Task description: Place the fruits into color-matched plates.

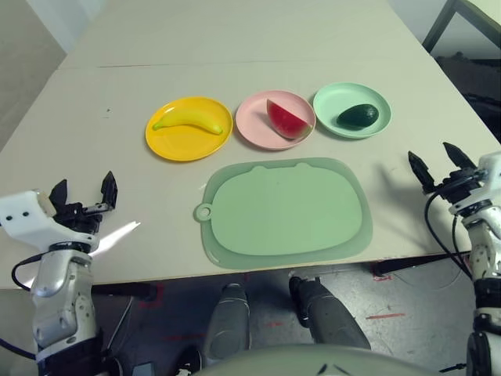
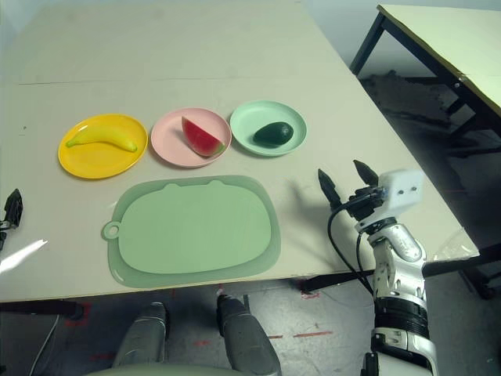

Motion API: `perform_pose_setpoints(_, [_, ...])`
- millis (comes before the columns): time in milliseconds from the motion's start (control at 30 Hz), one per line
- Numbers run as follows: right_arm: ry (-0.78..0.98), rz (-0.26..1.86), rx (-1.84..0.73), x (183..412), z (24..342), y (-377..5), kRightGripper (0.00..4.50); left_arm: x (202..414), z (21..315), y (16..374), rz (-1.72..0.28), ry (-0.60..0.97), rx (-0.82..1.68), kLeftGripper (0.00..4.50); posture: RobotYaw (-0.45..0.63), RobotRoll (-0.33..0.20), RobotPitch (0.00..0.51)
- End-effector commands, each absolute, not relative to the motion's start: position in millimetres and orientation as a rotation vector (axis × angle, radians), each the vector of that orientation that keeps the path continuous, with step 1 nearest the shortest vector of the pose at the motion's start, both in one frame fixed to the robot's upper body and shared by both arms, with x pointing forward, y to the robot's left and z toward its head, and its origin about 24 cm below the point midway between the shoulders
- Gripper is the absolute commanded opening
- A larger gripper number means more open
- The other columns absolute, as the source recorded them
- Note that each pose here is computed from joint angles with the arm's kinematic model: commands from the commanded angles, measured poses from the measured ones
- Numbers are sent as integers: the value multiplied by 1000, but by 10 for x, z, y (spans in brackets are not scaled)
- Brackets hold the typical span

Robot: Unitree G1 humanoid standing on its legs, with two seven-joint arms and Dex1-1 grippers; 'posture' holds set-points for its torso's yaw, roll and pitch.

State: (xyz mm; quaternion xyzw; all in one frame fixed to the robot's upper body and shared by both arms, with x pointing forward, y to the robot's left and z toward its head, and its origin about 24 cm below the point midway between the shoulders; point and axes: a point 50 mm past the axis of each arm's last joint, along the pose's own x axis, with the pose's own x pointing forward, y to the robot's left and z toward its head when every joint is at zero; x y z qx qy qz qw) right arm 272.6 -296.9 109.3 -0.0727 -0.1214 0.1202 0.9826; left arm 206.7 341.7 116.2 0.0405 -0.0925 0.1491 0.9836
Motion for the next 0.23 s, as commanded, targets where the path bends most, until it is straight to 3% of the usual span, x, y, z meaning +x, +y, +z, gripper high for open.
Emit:
perform_pose_setpoints(33, [-210,283,-158,2693,994,-2857,4500,2116,1098,3373,258,-146,102,4483,31,0,192])
perform_pose_setpoints(233, [-215,229,-122,2618,963,-2865,4500,2207,1090,3282,201,-136,133,4483,7,0,186])
